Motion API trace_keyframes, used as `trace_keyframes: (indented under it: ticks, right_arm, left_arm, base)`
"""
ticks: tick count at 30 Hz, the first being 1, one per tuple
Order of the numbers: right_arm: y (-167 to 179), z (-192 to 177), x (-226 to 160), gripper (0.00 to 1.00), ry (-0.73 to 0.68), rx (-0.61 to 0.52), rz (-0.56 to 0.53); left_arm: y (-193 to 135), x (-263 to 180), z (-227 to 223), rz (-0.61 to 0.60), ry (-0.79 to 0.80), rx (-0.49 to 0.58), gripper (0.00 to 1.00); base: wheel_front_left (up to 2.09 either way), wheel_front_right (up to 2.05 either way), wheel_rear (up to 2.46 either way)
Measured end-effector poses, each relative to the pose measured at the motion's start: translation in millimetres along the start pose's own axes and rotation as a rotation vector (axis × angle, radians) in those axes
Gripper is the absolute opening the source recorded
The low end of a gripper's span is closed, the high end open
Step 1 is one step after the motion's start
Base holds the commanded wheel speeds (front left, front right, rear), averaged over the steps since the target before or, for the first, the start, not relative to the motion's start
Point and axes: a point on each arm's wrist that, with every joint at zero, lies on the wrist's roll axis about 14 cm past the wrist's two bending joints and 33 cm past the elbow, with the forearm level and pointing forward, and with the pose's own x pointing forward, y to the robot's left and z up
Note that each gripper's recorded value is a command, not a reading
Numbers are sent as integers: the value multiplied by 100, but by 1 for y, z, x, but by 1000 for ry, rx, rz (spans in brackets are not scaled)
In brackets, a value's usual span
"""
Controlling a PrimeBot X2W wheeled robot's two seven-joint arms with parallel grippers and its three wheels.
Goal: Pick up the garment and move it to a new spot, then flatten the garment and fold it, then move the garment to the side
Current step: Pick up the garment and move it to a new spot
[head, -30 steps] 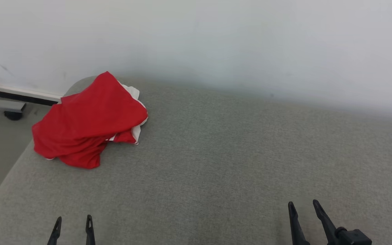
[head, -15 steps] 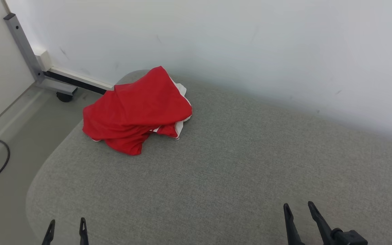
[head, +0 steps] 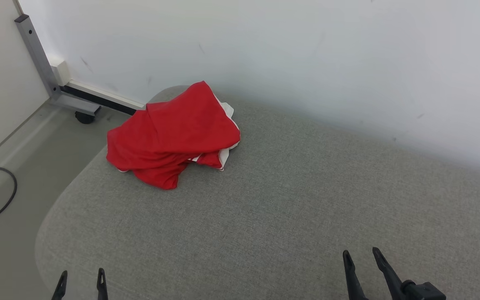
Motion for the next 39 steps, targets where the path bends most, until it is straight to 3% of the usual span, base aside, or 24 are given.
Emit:
trace_keyframes:
  ticks: [12, 25, 39]
  right_arm:
    - [-19, 3, -6, 100, -17, 3, -60]
    - [-80, 14, -21, 100, -63, 12, -243]
    - [-148, 7, -62, 100, -62, 44, -477]
  left_arm:
    - [-8, 52, 32, -14, -90, -26, 100]
    - [-36, 153, 98, -101, -255, -47, 100]
    - [-90, 251, 88, -208, -157, -93, 100]
  base:
    - [0, 0, 0]
    - [0, 0, 0]
    - [0, 0, 0]
